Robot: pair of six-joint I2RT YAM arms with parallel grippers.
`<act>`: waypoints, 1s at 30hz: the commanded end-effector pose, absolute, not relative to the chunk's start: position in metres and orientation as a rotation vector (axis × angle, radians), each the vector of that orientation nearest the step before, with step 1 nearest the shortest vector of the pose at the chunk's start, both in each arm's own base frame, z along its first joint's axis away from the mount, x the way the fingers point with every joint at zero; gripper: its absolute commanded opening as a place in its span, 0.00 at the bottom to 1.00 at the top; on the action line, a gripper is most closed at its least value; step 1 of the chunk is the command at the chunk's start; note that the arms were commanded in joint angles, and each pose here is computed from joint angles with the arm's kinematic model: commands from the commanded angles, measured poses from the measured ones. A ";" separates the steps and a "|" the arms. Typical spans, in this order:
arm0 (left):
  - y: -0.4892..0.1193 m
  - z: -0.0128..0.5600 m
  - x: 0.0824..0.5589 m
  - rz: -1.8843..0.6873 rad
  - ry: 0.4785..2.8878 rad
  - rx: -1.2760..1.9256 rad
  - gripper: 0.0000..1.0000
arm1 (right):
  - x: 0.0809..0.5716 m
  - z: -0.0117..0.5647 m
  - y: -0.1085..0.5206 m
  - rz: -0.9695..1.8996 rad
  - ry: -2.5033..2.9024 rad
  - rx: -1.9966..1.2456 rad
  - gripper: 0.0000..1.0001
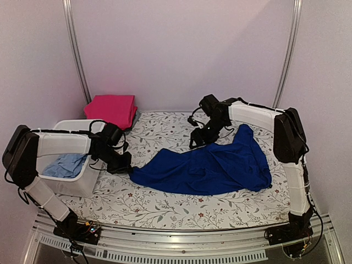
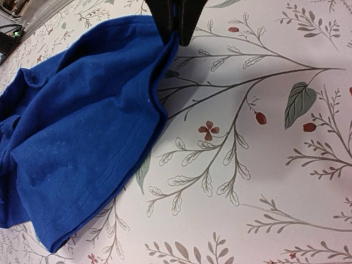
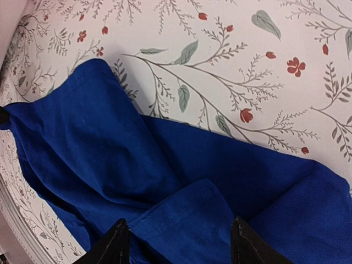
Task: Fold and stack the mixed laundry pile
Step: Flatten out the crumpled T-shirt at the center of the board.
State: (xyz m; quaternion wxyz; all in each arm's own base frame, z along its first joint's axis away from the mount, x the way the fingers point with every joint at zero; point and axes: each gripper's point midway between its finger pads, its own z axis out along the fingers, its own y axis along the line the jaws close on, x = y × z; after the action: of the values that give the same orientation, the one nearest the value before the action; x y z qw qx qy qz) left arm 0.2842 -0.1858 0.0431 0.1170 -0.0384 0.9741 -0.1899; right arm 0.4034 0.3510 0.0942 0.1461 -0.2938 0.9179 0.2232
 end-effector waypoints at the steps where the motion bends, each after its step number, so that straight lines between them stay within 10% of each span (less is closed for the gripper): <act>1: -0.188 0.053 0.297 -0.569 2.807 -0.108 0.00 | 0.403 0.078 0.323 0.429 2.721 -0.843 0.61; 18: -0.194 0.053 0.304 -0.593 2.807 -0.085 0.00 | 0.354 0.059 0.267 0.263 2.853 -0.779 0.64; 22: -0.195 0.056 0.306 -0.607 2.802 -0.088 0.00 | 0.344 0.049 0.256 0.218 2.893 -0.777 0.49; 27: -0.196 0.073 0.314 -0.677 2.767 -0.124 0.00 | 0.345 0.074 0.258 0.278 2.857 -0.771 0.02; 30: -0.194 0.097 0.326 -0.756 2.713 -0.182 0.00 | 0.361 0.129 0.257 0.421 2.735 -0.690 0.00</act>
State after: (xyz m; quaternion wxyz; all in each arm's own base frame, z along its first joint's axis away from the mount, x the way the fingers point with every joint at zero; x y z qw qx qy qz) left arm 0.3032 -0.1937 0.0583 0.1258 -0.0425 0.9666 -0.2191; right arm 0.3378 0.2553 0.0419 0.0480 -0.2595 0.9613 0.0796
